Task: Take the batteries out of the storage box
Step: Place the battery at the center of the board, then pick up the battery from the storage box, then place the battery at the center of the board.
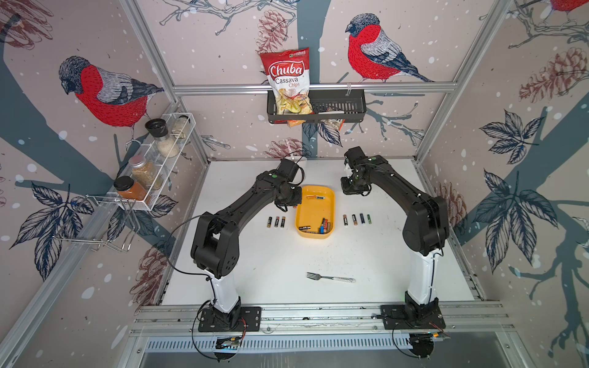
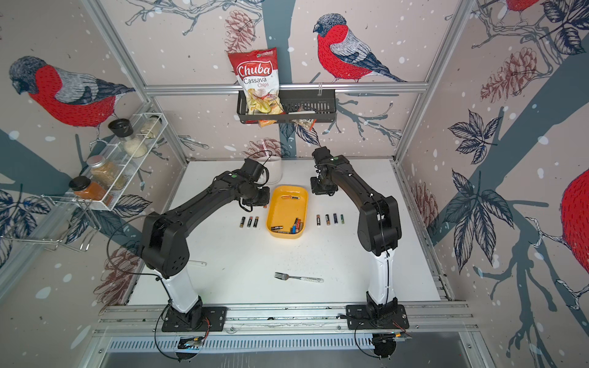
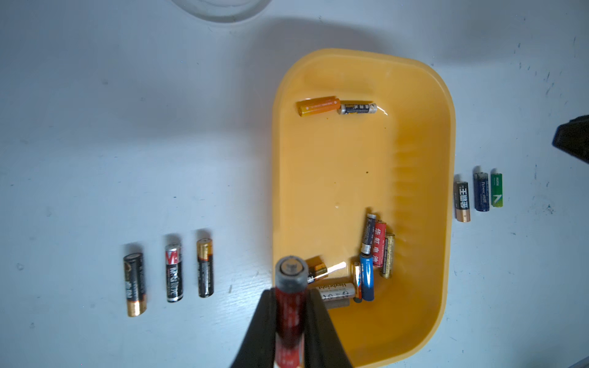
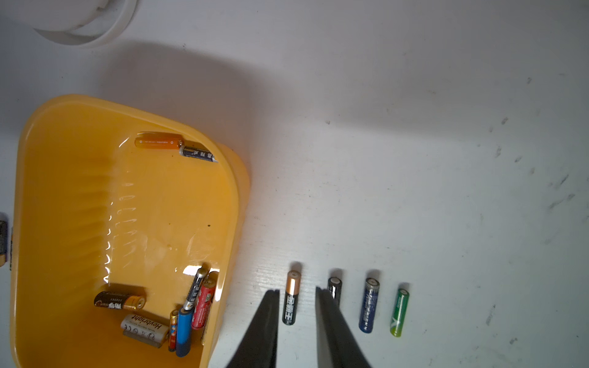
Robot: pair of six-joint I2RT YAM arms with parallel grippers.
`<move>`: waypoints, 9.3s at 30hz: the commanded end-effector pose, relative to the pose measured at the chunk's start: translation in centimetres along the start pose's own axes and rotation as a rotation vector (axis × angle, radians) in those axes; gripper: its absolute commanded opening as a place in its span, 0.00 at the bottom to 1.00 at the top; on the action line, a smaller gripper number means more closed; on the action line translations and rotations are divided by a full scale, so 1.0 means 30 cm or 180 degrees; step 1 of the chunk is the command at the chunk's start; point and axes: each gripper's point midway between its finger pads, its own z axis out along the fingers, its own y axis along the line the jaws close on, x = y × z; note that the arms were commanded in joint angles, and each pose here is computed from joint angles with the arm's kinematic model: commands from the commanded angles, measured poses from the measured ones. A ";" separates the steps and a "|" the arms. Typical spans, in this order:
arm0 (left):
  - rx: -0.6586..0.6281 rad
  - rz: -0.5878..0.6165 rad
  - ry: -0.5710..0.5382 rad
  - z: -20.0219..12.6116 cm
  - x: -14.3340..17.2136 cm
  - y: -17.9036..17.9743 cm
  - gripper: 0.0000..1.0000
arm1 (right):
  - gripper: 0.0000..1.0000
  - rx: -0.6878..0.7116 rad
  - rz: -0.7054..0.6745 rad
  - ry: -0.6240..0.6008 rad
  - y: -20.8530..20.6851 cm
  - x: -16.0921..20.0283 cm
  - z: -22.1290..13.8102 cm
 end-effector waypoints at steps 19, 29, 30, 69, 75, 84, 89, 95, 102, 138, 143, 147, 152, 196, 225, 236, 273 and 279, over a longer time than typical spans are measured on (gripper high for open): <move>-0.0556 0.0069 0.0258 0.033 0.141 0.430 0.15 | 0.27 0.0029 -0.0062 0.0102 0.073 -0.015 0.001; -0.0559 0.0016 0.0388 0.118 0.193 0.499 0.15 | 0.27 0.0078 -0.0042 0.0148 0.072 -0.014 0.006; -0.0541 0.0017 0.0385 0.124 0.193 0.499 0.15 | 0.27 0.0079 -0.0044 0.0151 0.073 -0.015 0.007; -0.0520 0.0003 0.0530 0.214 0.216 0.534 0.23 | 0.27 0.0160 -0.0050 0.0204 0.066 -0.022 0.024; -0.0524 0.0002 0.0538 0.212 0.217 0.534 0.25 | 0.27 0.0153 -0.0047 0.0200 0.067 -0.022 0.022; -0.0532 0.0000 0.0517 0.201 0.212 0.533 0.29 | 0.27 0.0141 -0.0057 0.0192 0.075 -0.024 0.022; -0.0509 -0.0002 0.0484 0.191 0.207 0.526 0.32 | 0.27 0.0137 -0.0049 0.0192 0.075 -0.024 0.022; -0.0519 -0.0010 0.0442 0.170 0.193 0.523 0.32 | 0.28 0.0123 -0.0050 0.0169 0.082 -0.030 0.015; -0.0547 -0.0021 0.0395 0.140 0.179 0.520 0.32 | 0.28 0.0091 -0.0098 0.0147 0.123 -0.039 0.001; -0.0338 -0.0150 0.0222 0.072 0.170 0.466 0.32 | 0.28 0.0130 -0.0446 0.0771 0.383 0.228 0.217; -0.0336 -0.0139 0.0227 0.070 0.176 0.466 0.32 | 0.29 0.0190 -0.0384 0.0864 0.370 0.262 0.239; -0.0328 -0.0139 0.0240 0.073 0.181 0.464 0.32 | 0.29 0.0175 -0.0368 0.0893 0.372 0.274 0.243; -0.0329 -0.0146 0.0249 0.074 0.186 0.465 0.32 | 0.29 0.0159 -0.0376 0.0947 0.373 0.291 0.259; -0.0320 -0.0138 0.0254 0.073 0.176 0.457 0.31 | 0.33 0.0186 -0.0401 0.1056 0.381 0.329 0.300; -0.0354 -0.0132 0.0254 0.060 0.178 0.460 0.30 | 0.17 -0.0058 -0.0386 0.0853 0.405 0.241 0.242; -0.0349 -0.0142 0.0252 0.062 0.180 0.460 0.30 | 0.17 -0.0112 -0.0314 0.0654 0.370 0.151 0.131; -0.0287 -0.0125 0.0235 0.065 0.153 0.446 0.30 | 0.18 0.0549 0.0548 0.0608 -0.290 0.260 0.027; -0.0290 -0.0128 0.0255 0.069 0.158 0.448 0.30 | 0.18 0.0565 0.0656 0.0655 -0.361 0.304 0.071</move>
